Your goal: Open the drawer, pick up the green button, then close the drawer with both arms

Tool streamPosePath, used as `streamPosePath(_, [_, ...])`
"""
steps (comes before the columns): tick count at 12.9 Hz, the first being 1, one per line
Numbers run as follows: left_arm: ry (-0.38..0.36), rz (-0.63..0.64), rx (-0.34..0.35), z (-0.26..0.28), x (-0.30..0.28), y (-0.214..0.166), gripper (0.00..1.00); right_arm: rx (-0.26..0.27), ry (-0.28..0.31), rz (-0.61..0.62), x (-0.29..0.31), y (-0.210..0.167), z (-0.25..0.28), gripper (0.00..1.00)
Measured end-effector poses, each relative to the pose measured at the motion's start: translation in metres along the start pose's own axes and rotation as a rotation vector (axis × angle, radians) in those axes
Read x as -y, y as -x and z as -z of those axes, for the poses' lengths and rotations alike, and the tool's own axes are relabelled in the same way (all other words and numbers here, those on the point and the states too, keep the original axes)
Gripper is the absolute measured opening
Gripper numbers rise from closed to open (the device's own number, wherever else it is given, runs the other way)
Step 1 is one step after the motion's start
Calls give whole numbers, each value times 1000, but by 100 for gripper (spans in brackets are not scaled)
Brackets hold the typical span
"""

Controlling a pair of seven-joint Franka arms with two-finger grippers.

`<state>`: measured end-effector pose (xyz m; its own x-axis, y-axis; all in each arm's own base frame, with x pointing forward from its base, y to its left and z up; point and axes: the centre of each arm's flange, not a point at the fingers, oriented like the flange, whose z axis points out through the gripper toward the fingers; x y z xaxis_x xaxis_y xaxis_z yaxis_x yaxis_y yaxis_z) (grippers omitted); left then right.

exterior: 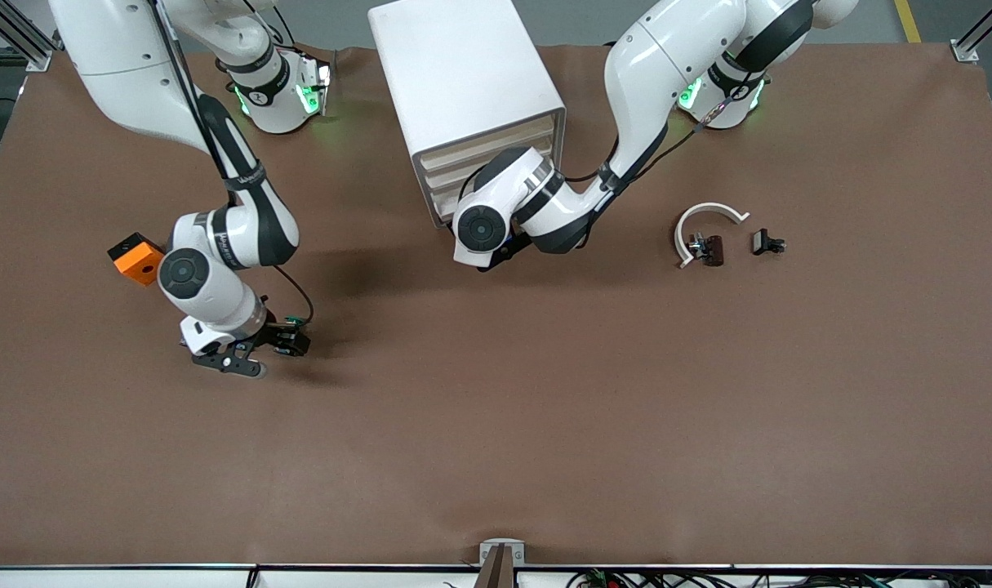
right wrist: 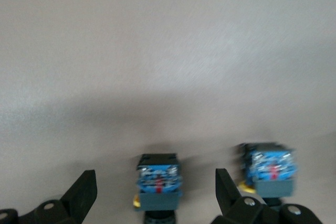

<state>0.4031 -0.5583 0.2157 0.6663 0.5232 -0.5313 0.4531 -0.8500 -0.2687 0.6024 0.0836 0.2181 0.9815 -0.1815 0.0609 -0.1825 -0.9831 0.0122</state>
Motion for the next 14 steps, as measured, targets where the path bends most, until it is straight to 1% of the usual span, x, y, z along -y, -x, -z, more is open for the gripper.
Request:
streamPosePath(1, [-7,8,25,-4,0,0,100,15,5,21,-13,-9,15,100])
streamPosePath(3, [-15,26,69,-11,0,-3,100,71,19,46,-35,-28,56,100])
streamPosePath(4, [-17,32,79,-12,0,-5,100,95,23,56,-41,-36,79,100])
streamPosePath(9, [-11,44,88,-9,1,-12,100,200,37,98,-52,-63,202,100])
streamPosePath(12, [17,59,75,9,4,-38,100,209,38,153,-56,-70,270,100])
streamPosePath(14, [45,79,68,28,9,-62,100,224,34,198,-79,-73,290,100])
